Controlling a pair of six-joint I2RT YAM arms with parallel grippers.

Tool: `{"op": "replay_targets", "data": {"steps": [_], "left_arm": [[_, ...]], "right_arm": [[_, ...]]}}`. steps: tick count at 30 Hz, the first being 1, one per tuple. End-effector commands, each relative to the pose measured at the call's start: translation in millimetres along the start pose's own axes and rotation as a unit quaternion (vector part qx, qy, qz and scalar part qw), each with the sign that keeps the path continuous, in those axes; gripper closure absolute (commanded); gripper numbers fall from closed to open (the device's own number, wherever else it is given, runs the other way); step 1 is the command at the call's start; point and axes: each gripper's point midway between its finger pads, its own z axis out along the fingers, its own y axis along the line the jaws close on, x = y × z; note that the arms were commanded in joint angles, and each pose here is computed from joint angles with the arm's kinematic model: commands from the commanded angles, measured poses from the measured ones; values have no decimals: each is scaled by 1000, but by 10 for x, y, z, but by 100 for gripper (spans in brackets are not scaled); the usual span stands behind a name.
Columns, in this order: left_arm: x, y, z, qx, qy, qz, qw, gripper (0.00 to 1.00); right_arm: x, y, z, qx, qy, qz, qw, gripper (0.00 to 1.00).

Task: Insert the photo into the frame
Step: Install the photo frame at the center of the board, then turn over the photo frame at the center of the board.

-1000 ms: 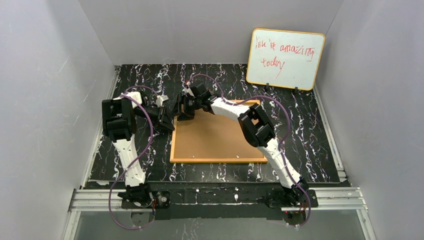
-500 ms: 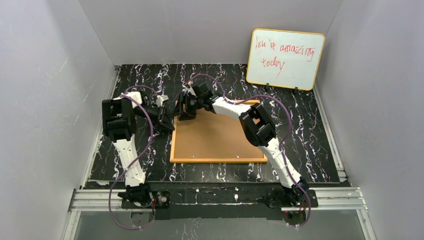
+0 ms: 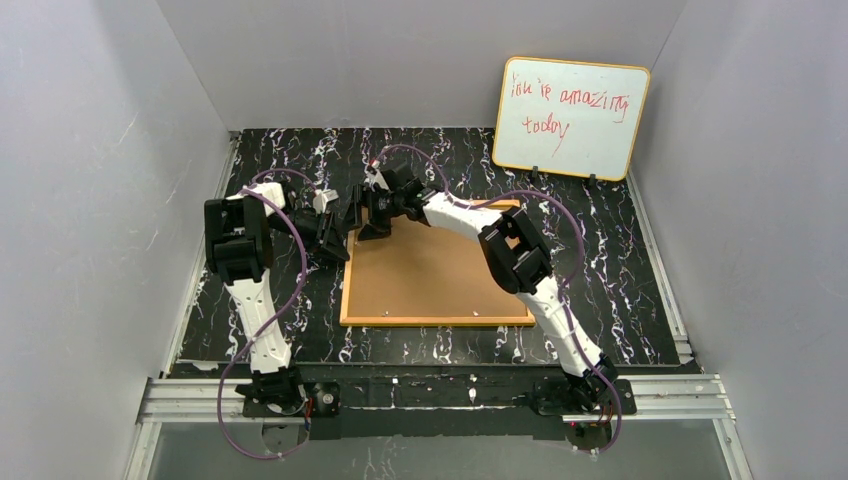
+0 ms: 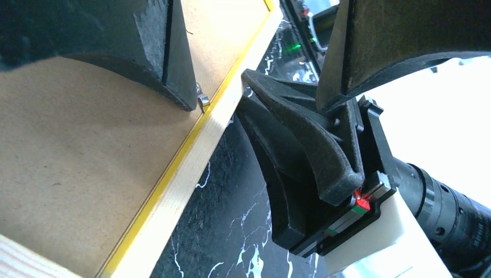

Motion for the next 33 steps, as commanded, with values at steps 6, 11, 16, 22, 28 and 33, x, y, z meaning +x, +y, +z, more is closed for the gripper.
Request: {"op": "replay_targets", "data": {"steps": [6,11,16,22,28,33], "left_arm": [[-163,3,-320,-107,-4,124,986,59],[-231,-274,-653,-116,-40,164,979,28],[-255,-568,-987,-141,-94,221,960,2],[-331,-863,-1287,-185,-159,240,940,2],[-384,-687,-1629,-303,-180,192,916,2],[-183,-674,-1427,-248,-115,172,946,2]], "right_arm": [[-238,273,-947,106,-88,-165,977,2],[241,416,-1673,144,-108,-238,955,1],[455,326,-2280,172,-176,-250,936,1],[1176,194,-2050,173,12,-296,939,17],[1851,66,-1802,192,93,-368,905,22],[2195,-33,-1678,186,129,-392,892,26]]}}
